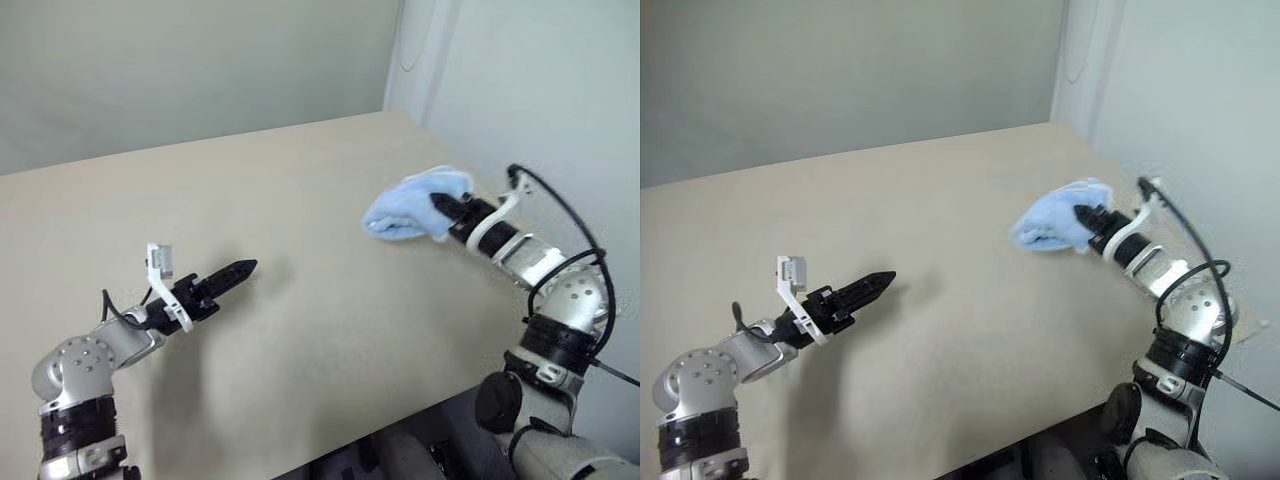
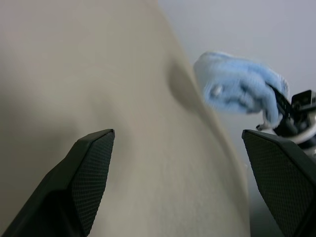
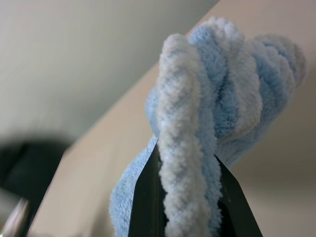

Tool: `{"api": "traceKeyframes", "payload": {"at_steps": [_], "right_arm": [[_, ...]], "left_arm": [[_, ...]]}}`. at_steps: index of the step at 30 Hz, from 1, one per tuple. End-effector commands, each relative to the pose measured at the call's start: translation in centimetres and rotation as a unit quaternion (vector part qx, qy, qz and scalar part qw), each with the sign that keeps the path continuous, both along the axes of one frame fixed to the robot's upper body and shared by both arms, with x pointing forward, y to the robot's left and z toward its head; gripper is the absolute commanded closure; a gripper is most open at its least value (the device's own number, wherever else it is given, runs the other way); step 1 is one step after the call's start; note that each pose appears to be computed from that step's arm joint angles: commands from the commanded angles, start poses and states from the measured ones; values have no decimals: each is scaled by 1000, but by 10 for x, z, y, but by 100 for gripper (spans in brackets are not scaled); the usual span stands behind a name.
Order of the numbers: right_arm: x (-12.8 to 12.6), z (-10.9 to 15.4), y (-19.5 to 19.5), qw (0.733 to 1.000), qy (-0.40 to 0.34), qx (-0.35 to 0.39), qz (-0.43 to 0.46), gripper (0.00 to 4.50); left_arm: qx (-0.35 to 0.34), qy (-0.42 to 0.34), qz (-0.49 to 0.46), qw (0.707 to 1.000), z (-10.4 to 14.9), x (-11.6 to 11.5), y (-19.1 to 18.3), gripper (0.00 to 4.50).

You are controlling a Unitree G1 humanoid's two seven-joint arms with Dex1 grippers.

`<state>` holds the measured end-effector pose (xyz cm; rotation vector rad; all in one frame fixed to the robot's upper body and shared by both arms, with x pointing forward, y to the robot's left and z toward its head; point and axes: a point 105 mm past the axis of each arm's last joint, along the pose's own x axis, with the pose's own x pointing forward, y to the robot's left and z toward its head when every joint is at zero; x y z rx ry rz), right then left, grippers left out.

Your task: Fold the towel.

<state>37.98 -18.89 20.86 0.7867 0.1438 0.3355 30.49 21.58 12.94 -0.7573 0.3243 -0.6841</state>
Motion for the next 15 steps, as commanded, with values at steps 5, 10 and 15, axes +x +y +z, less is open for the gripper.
{"api": "traceKeyframes", "payload": {"at_steps": [5,10,15], "right_arm": [[7,-11,-34,993,61,49,-90,444],[-2,-60,-45,977,152,59,-135,444],[-4,-68,-53,969,177,55,-164,444]], "left_arm": [[2,-22,-18,1000,3,7,-15,0],[-1,-27,-14,1000,4,7,-14,0],[1,-25,-9,1000,2,3,-11,0]]}}
